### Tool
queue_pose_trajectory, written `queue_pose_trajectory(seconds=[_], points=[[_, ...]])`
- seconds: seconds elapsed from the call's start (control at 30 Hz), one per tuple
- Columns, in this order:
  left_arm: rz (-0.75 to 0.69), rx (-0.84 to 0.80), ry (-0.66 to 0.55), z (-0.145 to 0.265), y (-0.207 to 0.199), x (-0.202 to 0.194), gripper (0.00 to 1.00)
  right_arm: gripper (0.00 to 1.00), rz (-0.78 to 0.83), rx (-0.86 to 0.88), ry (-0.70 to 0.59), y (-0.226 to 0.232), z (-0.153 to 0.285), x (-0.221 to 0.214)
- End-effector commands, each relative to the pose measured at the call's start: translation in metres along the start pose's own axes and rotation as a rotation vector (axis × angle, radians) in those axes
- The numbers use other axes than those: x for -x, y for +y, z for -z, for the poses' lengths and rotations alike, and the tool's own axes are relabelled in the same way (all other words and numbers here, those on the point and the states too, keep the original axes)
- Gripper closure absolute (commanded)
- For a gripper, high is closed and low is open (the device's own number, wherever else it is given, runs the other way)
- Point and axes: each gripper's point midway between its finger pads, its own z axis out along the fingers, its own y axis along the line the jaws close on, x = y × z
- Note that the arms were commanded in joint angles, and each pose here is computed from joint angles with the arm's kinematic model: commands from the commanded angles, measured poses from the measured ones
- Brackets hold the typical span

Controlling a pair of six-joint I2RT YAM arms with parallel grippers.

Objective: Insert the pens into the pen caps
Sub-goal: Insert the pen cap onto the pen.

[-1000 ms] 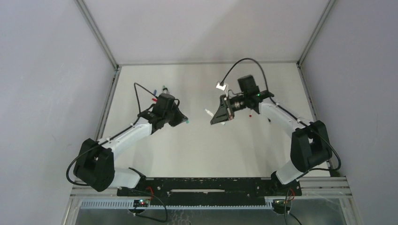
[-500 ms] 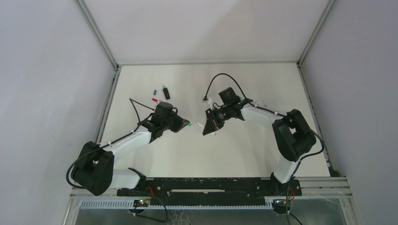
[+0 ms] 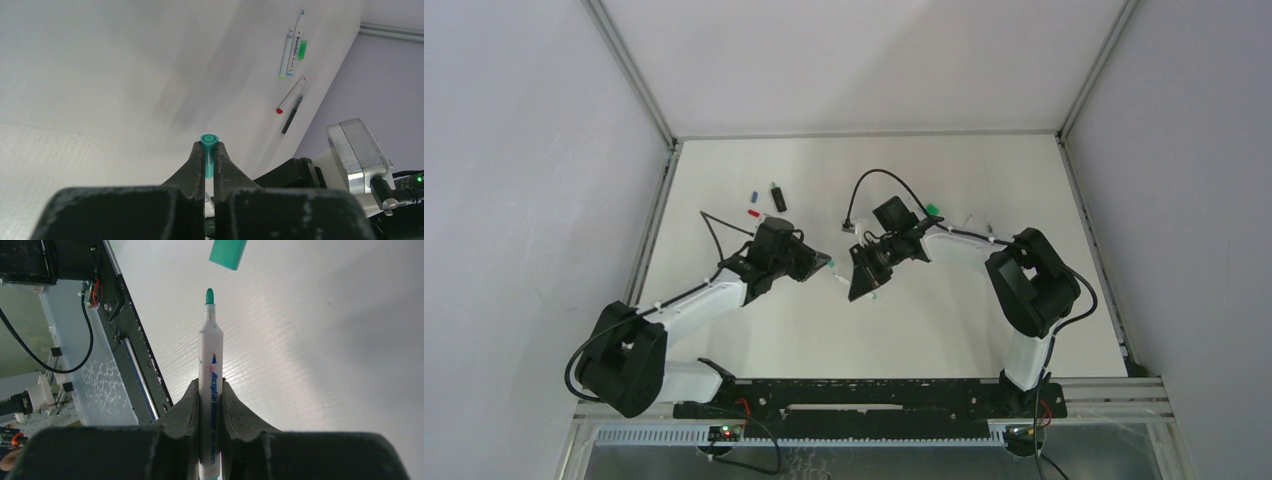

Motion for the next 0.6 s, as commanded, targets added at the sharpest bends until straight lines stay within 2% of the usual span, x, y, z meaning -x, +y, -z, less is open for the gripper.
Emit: queue_pose_trajectory(seconds=[0.0,0.57], points=[[0.012,-0.026,-0.004,0.0007,-0.0070,-0.0004,1.00,1.00,0.020,-0.009,-0.029,0.0064,0.0026,0.0162],[0.004,-0.019,0.008,-0.0033,-0.0071,-0.0034,1.00,1.00,0.001,-0.042,-0.055,0.0031,0.0034,0.0246]])
